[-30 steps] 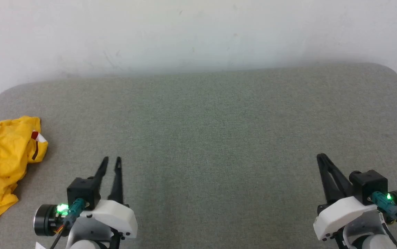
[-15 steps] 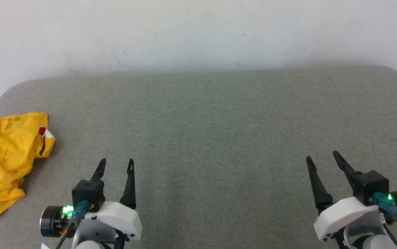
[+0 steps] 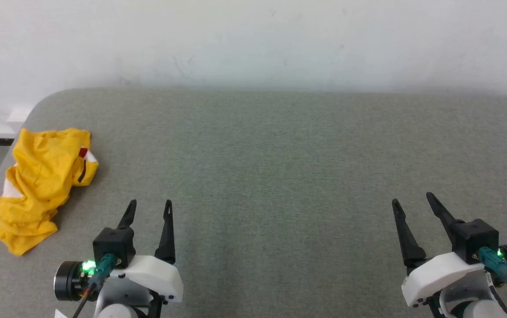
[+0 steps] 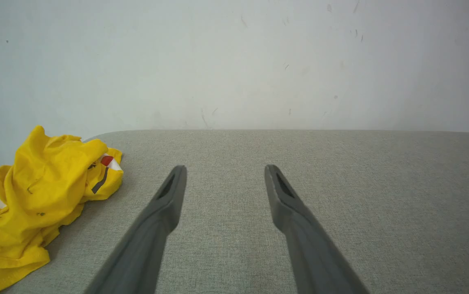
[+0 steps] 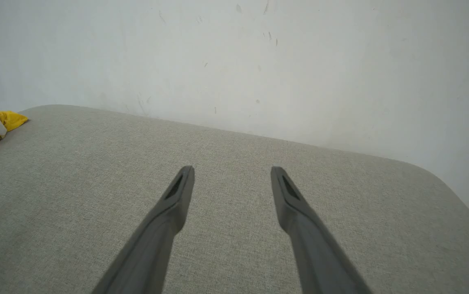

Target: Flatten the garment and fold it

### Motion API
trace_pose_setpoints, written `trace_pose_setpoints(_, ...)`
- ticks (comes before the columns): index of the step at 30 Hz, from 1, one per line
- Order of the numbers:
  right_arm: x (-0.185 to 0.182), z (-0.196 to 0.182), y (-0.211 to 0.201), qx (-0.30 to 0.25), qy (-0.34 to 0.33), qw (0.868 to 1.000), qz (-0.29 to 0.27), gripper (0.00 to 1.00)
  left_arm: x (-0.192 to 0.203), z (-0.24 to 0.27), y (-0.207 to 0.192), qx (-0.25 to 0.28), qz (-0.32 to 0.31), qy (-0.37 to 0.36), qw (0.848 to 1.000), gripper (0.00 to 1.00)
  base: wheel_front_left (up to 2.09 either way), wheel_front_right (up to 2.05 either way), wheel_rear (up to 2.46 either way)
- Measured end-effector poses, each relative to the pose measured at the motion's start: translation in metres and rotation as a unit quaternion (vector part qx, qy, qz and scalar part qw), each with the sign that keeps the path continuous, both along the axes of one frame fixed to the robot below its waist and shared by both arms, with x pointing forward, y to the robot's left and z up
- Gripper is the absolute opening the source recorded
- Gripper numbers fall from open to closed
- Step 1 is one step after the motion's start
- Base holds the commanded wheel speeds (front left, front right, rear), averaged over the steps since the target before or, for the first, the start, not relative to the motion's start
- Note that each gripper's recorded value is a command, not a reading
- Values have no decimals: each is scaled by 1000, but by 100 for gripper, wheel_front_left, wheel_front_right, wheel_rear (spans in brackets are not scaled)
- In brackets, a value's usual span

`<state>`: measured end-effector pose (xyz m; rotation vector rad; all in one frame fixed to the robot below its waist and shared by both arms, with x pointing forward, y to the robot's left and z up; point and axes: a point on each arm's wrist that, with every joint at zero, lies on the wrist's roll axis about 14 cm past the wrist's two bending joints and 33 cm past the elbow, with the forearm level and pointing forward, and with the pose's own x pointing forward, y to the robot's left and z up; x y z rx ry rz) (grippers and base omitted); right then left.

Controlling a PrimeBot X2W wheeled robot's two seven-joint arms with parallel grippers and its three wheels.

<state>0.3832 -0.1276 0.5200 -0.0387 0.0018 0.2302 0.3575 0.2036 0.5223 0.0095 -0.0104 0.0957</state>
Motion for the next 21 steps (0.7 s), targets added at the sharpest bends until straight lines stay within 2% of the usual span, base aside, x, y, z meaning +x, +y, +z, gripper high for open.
trace_pose_setpoints(21,16,-1,48,10,-4,998,67,100,-28,-1,44,-9,79,-12,997,100,0,0,0)
